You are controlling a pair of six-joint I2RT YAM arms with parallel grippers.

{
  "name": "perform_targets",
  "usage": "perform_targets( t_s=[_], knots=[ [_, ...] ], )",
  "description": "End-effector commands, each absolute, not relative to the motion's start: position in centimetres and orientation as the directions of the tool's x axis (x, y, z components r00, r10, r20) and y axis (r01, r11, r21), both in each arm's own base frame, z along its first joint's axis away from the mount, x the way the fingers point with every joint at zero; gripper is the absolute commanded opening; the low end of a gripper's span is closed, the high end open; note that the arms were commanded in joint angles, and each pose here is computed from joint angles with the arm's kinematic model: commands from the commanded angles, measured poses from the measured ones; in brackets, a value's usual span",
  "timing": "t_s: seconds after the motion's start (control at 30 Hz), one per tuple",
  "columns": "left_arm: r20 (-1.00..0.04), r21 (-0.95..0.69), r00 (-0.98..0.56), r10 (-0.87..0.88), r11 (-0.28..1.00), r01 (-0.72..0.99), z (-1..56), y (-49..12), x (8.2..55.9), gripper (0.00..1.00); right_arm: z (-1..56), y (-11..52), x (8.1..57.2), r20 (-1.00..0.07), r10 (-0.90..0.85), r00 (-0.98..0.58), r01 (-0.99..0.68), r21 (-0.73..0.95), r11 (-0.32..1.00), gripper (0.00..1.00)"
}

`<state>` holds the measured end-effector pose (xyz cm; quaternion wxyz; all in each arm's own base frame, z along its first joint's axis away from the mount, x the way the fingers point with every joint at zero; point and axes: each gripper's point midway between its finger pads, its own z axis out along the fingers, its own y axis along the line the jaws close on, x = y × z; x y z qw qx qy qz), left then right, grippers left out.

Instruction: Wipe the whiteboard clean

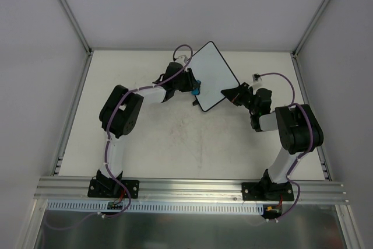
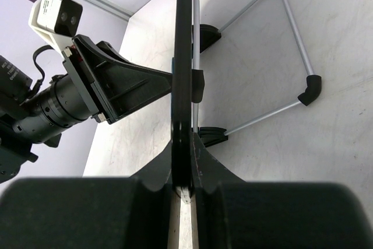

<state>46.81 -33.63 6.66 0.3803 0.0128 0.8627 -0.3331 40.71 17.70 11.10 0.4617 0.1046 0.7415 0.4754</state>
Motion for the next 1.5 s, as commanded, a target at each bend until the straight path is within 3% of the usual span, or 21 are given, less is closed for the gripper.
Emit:
perform_targets(
  t_s=[0.0,0.73,1.47],
  knots=[
    [-0.633,-0.594,-0.765,-0.120,0.710,0.380,4.6,-36.8,41.9,0.00,14.0,18.3,41.5,-0.606,0.615,-0.505,-0.366,0.795,0.483,0.00],
    [-0.779,-0.522,-0.627,0.000,0.554,0.648,8.6,-43.0,36.6,0.00,13.9,18.3,41.7,-0.602,0.618,-0.507,-0.364,0.799,0.479,0.00],
    [-0.818,-0.426,-0.572,0.060,0.605,0.673,10.3,-44.2,41.2,0.00,14.0,18.6,41.4,-0.609,0.607,-0.510,-0.378,0.793,0.478,0.00]
  ],
)
